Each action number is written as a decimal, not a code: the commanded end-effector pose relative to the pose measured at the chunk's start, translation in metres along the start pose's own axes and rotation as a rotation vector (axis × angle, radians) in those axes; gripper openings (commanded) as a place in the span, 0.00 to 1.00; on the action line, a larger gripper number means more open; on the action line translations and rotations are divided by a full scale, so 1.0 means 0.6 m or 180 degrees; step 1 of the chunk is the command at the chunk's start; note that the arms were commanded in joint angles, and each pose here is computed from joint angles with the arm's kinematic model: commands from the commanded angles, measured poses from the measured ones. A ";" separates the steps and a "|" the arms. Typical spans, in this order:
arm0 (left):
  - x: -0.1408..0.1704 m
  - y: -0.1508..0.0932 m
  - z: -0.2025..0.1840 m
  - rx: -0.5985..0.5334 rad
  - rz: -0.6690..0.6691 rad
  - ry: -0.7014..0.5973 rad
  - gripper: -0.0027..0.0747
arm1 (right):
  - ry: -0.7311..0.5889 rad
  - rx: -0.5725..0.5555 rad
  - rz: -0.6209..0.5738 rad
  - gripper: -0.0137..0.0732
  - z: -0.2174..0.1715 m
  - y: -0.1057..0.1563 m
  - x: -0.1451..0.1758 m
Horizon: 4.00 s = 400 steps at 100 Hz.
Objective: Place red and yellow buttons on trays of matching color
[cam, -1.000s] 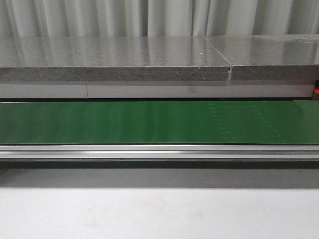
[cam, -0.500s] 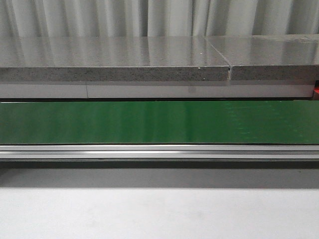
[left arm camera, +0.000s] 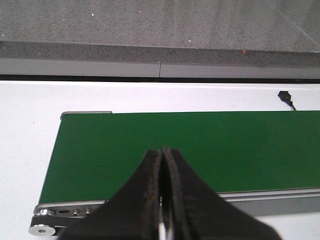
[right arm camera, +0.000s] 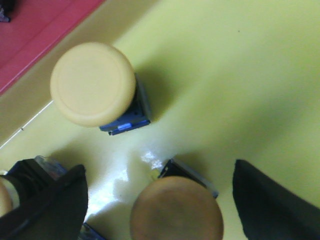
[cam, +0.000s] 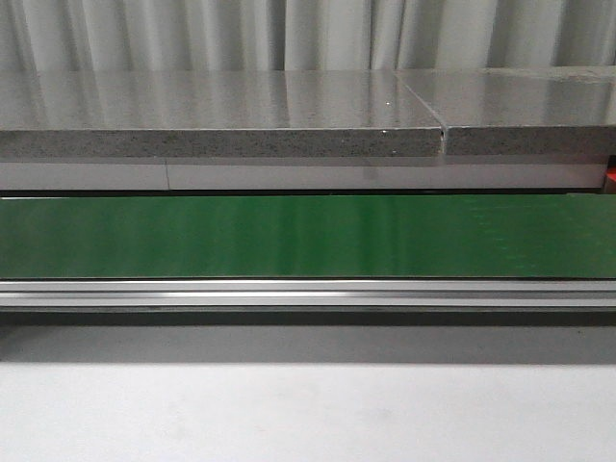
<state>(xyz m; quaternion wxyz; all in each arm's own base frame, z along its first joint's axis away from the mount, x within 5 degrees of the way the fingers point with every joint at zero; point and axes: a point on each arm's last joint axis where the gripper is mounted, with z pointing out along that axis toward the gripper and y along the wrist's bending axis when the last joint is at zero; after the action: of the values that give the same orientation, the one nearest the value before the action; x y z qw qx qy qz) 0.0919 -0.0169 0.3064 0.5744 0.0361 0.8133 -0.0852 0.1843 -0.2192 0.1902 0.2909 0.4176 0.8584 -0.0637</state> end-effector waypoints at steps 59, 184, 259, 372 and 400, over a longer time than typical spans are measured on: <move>-0.025 -0.002 -0.006 0.0012 -0.0030 -0.0311 0.01 | -0.1566 -0.0575 -0.0580 0.85 -0.220 0.122 -0.070; -0.025 -0.002 -0.006 0.0012 -0.0030 -0.0311 0.01 | -0.2183 -0.2183 -0.2164 0.29 -0.427 0.129 0.218; -0.025 -0.002 -0.006 0.0012 -0.0030 -0.0311 0.01 | -0.2156 -0.2198 -0.2182 0.08 -0.426 0.129 0.220; -0.025 -0.002 -0.006 0.0012 -0.0030 -0.0311 0.01 | -0.2814 -0.2298 -0.1701 0.08 -0.270 0.074 0.326; -0.025 -0.002 -0.006 0.0012 -0.0030 -0.0311 0.01 | -0.2780 -0.2343 -0.1620 0.08 -0.241 0.075 0.340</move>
<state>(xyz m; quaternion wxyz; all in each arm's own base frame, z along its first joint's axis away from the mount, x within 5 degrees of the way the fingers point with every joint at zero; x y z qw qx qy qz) 0.0918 -0.0169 0.3065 0.5745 0.0361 0.8132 -0.0852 0.0562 -0.0004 0.1887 0.6685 0.0105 0.7436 0.0057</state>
